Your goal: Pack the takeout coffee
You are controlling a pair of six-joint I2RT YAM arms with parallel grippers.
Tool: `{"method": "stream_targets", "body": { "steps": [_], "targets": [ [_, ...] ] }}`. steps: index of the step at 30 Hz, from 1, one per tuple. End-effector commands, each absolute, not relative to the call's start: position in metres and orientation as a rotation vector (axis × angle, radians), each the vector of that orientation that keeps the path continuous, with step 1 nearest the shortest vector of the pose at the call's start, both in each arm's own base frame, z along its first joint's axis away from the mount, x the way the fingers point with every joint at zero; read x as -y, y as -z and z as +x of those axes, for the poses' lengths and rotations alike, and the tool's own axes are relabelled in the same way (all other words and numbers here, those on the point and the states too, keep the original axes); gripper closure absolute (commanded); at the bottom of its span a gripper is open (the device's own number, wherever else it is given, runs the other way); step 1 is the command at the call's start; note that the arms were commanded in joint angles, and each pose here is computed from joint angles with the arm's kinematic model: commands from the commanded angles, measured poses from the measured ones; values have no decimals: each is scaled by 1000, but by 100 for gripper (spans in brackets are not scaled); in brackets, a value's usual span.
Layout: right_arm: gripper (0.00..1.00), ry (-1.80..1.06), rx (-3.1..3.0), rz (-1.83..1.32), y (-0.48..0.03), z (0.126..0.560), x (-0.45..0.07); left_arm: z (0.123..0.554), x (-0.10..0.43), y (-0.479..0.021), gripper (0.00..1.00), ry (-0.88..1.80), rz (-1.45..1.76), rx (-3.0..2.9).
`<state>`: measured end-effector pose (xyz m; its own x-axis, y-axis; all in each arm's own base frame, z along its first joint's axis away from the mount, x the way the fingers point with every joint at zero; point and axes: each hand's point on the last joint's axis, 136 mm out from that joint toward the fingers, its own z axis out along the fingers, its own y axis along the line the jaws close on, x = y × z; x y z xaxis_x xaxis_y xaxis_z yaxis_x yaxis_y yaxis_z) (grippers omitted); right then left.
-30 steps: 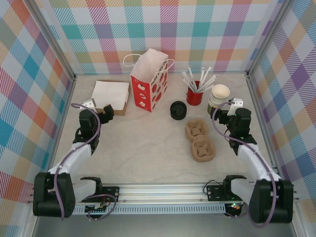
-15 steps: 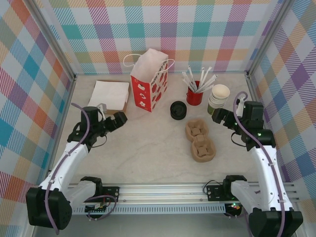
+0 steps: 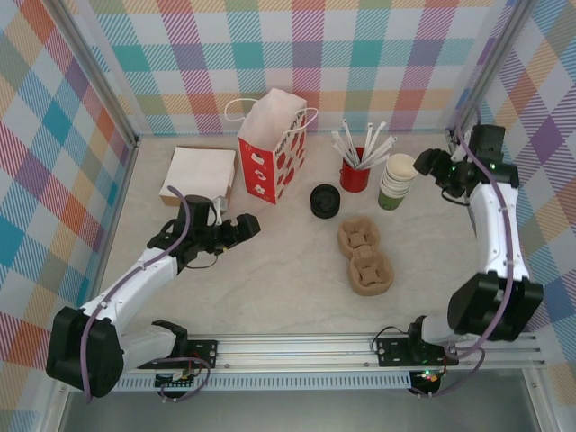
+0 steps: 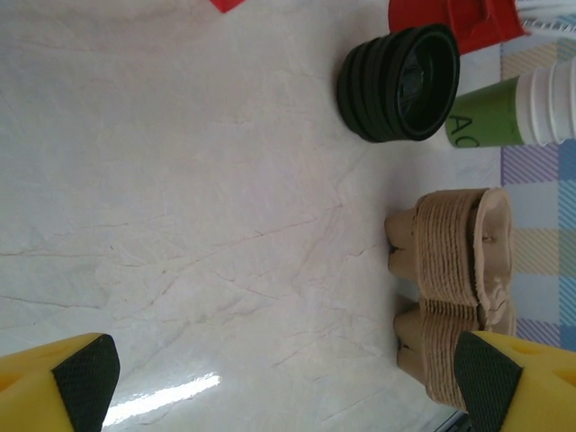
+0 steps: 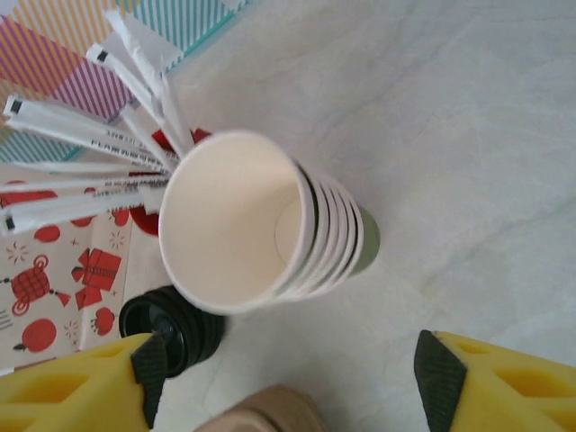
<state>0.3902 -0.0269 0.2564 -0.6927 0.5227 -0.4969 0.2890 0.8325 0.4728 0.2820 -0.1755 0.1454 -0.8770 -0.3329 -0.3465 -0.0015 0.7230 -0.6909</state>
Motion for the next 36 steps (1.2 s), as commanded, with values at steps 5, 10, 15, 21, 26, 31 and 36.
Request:
{"method": "stream_targets", "body": {
  "steps": [5, 10, 15, 21, 26, 31, 36],
  "targets": [
    [35, -539, -2432, 660, -244, 426, 29, 289, 178, -139, 3, 948, -273, -2475],
    [44, -508, -2532, 634, -225, 438, 26, 292, 178, -135, 3, 926, -274, -2488],
    [54, -476, -2577, 622, -212, 442, 23, 294, 178, -131, 3, 915, -281, -2501],
    [69, -417, -2590, 594, -212, 442, 22, 294, 177, -129, 3, 906, -283, -2505],
    [80, -401, -2608, 573, -211, 440, 20, 294, 176, -128, 3, 900, -287, -2509],
    [80, -393, -2627, 564, -207, 439, 19, 292, 175, -128, 2, 893, -285, -2513],
    [84, -397, -2632, 557, -206, 438, 17, 292, 174, -132, 2, 882, -283, -2507]
  ]
}}
